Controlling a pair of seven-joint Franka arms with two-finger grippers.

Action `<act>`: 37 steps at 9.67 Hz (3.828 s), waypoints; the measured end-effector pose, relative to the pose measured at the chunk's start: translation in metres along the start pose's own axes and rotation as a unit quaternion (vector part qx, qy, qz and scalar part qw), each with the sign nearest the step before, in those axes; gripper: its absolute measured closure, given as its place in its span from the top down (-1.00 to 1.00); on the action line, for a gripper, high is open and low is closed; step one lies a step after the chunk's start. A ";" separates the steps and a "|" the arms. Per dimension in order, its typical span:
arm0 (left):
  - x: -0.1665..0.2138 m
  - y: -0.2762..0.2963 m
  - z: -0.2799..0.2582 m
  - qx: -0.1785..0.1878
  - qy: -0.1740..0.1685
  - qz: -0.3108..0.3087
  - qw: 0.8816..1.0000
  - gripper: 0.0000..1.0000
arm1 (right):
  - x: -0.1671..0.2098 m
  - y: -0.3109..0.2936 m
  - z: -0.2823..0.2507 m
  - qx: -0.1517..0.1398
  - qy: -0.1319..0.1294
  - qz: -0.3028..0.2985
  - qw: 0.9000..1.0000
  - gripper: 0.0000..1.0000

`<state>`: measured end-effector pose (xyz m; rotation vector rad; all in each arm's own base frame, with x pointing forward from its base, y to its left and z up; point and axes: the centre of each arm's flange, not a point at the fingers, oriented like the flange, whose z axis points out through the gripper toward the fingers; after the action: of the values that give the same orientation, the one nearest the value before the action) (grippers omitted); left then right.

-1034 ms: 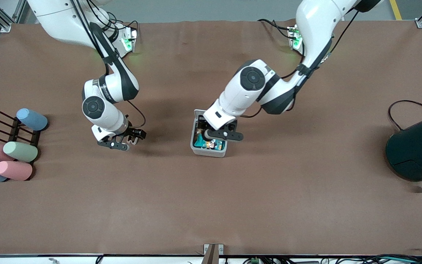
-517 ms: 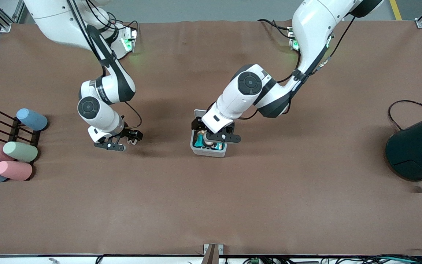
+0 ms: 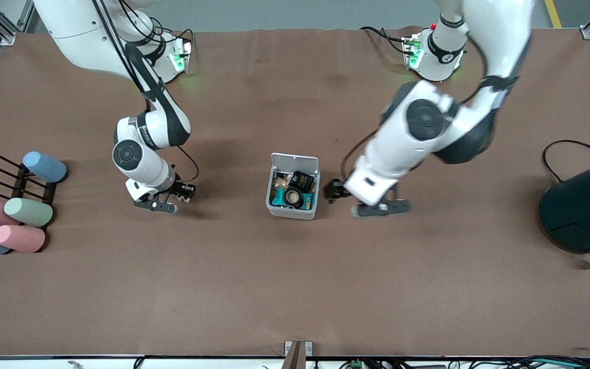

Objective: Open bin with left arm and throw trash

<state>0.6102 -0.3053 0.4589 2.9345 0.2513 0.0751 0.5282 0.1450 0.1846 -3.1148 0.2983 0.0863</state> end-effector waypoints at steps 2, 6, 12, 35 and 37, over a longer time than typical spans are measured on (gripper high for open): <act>0.009 -0.047 -0.054 0.033 -0.002 0.019 0.999 1.00 | 0.001 0.000 -0.001 0.000 -0.001 0.013 1.000 -0.59; 0.000 -0.122 -0.148 0.092 -0.009 0.110 0.990 1.00 | 0.031 -0.076 -0.125 0.010 -0.015 0.116 0.993 -0.77; -0.013 -0.218 -0.223 0.105 -0.017 0.097 0.990 1.00 | -0.048 -0.268 -0.202 0.103 0.014 0.174 0.979 -0.79; 0.001 -0.236 -0.237 0.104 -0.007 0.077 0.992 1.00 | 0.046 0.127 -0.366 0.042 -0.062 -0.062 0.995 0.98; 0.002 -0.237 -0.236 0.104 -0.007 0.075 0.992 1.00 | 0.014 0.179 -0.418 0.048 -0.052 -0.123 0.990 0.99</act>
<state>0.5579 -0.0312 0.6438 3.1561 0.0366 0.0517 0.5308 -0.0406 0.5999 -3.0093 -0.0807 0.2229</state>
